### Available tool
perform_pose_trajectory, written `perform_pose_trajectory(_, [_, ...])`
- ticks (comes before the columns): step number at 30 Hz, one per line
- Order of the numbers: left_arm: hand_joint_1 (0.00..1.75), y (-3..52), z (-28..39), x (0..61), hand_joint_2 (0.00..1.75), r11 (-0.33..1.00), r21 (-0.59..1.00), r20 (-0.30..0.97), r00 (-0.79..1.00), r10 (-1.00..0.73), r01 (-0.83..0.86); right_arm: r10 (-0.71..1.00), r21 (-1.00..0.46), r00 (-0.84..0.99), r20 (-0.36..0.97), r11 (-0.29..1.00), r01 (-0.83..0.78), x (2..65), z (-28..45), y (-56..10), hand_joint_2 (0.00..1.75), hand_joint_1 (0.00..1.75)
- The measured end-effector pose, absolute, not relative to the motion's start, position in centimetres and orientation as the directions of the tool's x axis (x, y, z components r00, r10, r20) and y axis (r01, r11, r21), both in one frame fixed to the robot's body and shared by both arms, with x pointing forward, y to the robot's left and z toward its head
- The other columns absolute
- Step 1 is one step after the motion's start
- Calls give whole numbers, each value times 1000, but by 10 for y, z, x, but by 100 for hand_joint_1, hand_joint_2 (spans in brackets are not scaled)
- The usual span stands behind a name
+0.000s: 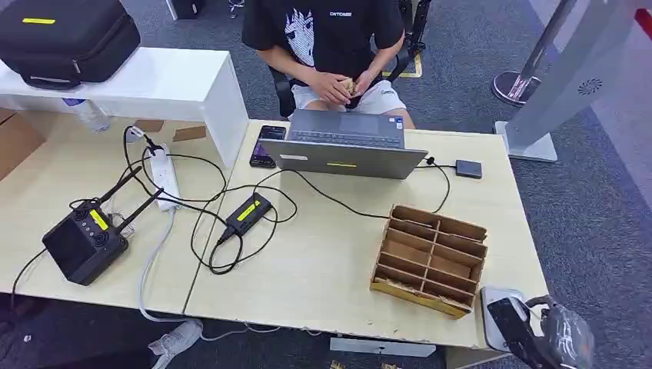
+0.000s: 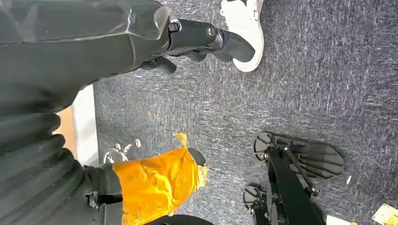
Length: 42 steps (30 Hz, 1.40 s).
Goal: Pass the card to the sensor for recognition and then transmit it.
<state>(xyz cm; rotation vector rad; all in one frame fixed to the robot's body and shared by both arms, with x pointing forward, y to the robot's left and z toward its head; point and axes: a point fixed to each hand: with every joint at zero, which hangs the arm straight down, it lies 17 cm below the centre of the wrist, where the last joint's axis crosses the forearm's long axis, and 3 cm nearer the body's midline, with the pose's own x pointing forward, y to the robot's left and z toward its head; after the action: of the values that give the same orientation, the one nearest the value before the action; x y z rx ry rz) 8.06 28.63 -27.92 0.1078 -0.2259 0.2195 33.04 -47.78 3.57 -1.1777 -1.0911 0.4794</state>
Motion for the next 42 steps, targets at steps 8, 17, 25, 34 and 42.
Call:
perform_pose_trajectory(8, [0,288,-279,81,175,967,87,233,949,212,-238,841,-856,320,435,277,437,338,104,-469,175,175])
perform_pose_trajectory(17, [0,288,-279,80,175,967,87,233,949,215,-240,905,-701,33,424,306,644,359,224,-410,175,175])
perform_pose_trajectory(25, [0,283,-278,92,175,980,71,245,956,164,-186,912,-684,-256,321,410,604,448,314,-306,175,175])
perform_pose_trajectory(34, [0,282,-276,96,175,996,57,251,966,58,-74,817,-855,-362,449,510,91,590,304,-193,175,175])
perform_pose_trajectory(42, [0,282,-277,95,175,998,59,246,969,-15,1,904,-929,-220,368,369,-36,647,281,-163,175,175])
